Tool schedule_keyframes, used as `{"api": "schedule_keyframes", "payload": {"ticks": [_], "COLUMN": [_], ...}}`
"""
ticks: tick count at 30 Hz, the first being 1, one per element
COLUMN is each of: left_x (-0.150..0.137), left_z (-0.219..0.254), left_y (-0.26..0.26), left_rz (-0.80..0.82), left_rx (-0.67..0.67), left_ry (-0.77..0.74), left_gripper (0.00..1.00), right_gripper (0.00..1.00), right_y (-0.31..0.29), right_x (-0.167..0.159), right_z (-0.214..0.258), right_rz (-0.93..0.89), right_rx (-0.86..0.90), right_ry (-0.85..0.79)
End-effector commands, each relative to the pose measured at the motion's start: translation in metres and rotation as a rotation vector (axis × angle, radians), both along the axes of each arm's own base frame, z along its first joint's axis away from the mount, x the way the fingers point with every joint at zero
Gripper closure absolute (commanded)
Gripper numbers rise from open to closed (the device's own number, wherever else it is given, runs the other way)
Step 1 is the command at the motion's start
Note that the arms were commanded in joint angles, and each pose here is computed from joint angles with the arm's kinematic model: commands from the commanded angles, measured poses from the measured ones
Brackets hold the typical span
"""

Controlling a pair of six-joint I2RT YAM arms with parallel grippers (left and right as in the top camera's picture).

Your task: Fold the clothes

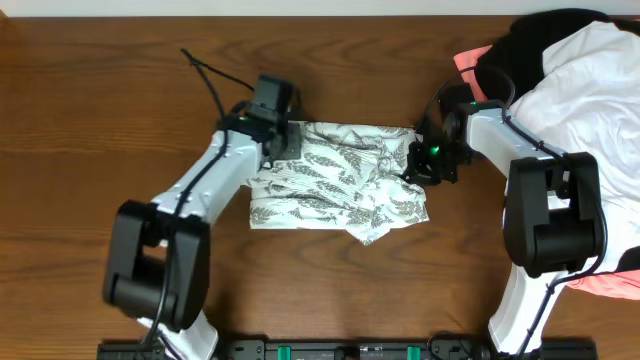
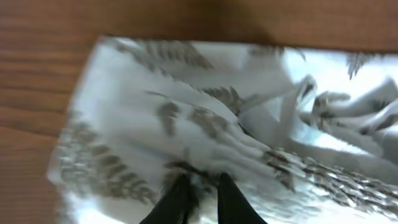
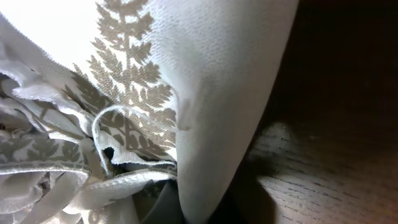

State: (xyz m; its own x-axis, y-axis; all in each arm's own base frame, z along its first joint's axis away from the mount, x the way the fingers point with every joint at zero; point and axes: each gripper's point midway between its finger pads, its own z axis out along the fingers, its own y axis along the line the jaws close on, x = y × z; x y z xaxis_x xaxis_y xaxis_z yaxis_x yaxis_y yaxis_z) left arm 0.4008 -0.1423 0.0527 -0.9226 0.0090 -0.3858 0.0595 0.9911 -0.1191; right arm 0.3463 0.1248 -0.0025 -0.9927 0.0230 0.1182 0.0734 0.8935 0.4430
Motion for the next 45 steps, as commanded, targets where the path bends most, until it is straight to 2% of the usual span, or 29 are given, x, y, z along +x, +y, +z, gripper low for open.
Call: {"api": "schedule_keyframes", "payload": {"ticks": [1,10,17,20,26,32,39,45], "left_x": [-0.01,-0.015,-0.003,-0.001,-0.013,-0.032,-0.041,-0.039], "left_z": [-0.012,-0.001,0.051,0.058,0.036,-0.009,-0.069,-0.07], "left_y": [-0.02,-0.037,-0.053,-0.07,-0.11,-0.134,-0.129,-0.13], "left_rz": [-0.034,-0.069,-0.087,-0.087,-0.124,-0.149,-0.125,-0.126], "left_rx": [-0.058,-0.086,-0.155,-0.197,-0.22,-0.195,-0.137,-0.14], "left_ry": [0.055,0.038,-0.114,-0.148,-0.11,-0.018,0.095,0.089], "left_gripper": [0.83,0.83,0.83,0.83,0.83,0.83,0.83,0.83], "right_gripper": [0.99,0.99,0.99,0.99,0.99,0.99,0.99,0.99], "right_y": [-0.001,-0.001,-0.001,-0.001,0.0,0.0,0.0,0.0], "right_x": [-0.011,-0.01,-0.009,-0.009,-0.009,-0.011,-0.014,-0.012], "right_z": [-0.016,-0.016,-0.016,-0.016,-0.016,-0.016,-0.016,-0.016], "right_rz": [0.03,0.031,0.031,0.031,0.033,0.034,0.035,0.034], "right_rx": [-0.058,-0.057,-0.057,-0.057,-0.057,-0.057,-0.059,-0.058], "right_ry": [0.036,0.033,0.029,0.029,0.03,0.034,0.048,0.04]}}
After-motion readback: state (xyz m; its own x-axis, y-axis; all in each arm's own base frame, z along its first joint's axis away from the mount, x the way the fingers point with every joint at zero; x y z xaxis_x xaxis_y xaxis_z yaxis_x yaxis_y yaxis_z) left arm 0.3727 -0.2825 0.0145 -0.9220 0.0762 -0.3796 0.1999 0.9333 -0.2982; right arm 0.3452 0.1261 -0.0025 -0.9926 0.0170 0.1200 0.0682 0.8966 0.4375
